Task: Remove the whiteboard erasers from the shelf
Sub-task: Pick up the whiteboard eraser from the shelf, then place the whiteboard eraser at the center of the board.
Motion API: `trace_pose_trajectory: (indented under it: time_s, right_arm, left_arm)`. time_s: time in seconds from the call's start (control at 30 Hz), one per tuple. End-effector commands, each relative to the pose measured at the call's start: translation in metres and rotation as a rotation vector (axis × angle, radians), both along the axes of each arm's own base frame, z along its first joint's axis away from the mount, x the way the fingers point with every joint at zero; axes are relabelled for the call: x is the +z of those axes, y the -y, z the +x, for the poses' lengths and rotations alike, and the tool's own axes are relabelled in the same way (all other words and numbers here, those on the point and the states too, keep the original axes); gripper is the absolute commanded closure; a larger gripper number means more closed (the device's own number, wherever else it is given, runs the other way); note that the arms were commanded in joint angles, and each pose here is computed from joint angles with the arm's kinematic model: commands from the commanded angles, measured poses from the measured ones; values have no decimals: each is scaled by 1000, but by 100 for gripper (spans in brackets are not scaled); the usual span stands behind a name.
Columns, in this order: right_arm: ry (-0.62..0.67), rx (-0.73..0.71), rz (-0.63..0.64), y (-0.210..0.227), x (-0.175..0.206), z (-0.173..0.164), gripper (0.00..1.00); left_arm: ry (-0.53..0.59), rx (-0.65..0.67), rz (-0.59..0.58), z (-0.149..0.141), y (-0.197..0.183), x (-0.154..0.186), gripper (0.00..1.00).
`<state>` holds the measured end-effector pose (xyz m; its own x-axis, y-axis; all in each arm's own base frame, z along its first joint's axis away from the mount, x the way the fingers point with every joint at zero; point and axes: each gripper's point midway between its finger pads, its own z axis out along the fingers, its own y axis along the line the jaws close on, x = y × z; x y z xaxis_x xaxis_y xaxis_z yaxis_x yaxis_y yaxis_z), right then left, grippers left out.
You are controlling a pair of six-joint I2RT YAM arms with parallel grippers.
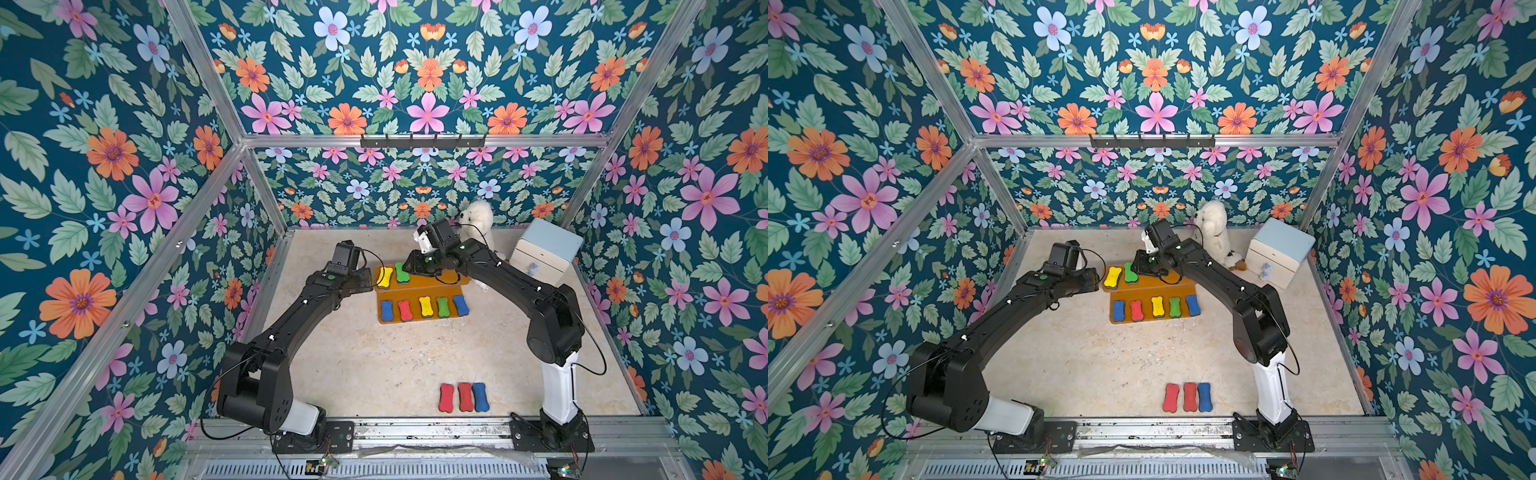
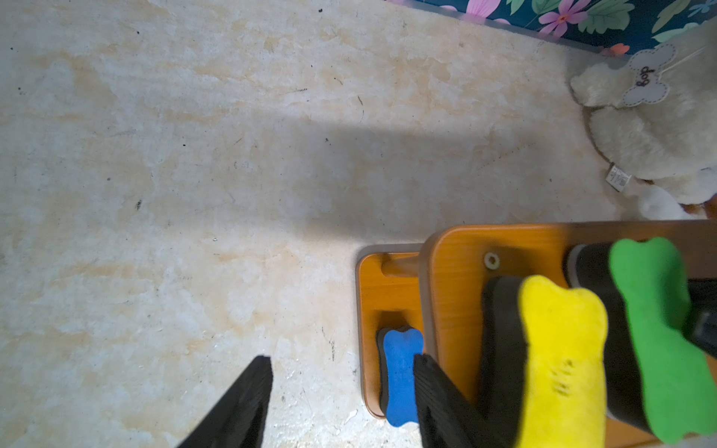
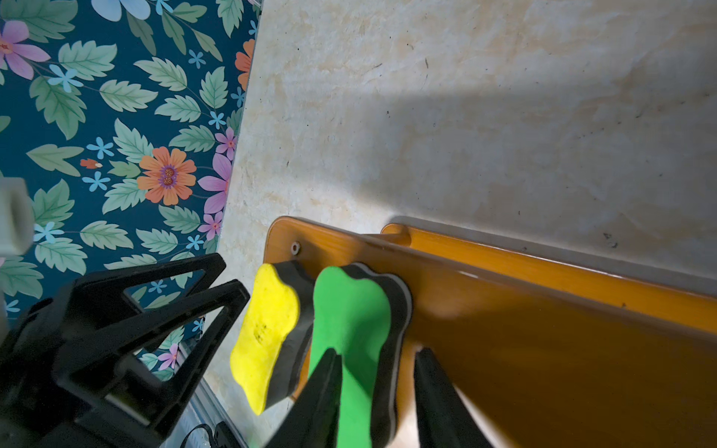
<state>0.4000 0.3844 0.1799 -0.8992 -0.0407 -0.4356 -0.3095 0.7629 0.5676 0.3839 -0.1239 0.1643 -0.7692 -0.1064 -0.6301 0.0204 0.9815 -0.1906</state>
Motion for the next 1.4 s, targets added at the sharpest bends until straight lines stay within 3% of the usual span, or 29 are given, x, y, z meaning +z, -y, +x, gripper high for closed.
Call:
trace_pose_trajectory:
  time_s: [0.0, 0.47, 0.7, 0.97, 1.17, 1.37]
  right_arm:
    - [-10, 6, 16, -4, -2, -1, 67]
    - [-47, -47, 10, 11, -22, -14, 90]
    - [9, -101, 56, 10, 4, -17, 100]
    - [93, -200, 123, 10, 43, -35, 100]
    - [107, -274, 171, 21, 54, -74, 100]
    - [64, -366, 185, 48, 34, -120, 100]
  left_arm:
    - [-1, 3, 10, -1, -3, -1, 37]
    - [-8, 11, 25, -4, -8, -5, 37]
    - [-2, 12, 1, -9, -7, 2, 36]
    - [-3, 7, -27, -23, -8, 6, 35]
    - [35, 5, -63, -26, -6, 14, 35]
    - [50, 32, -64, -27, -10, 14, 35]
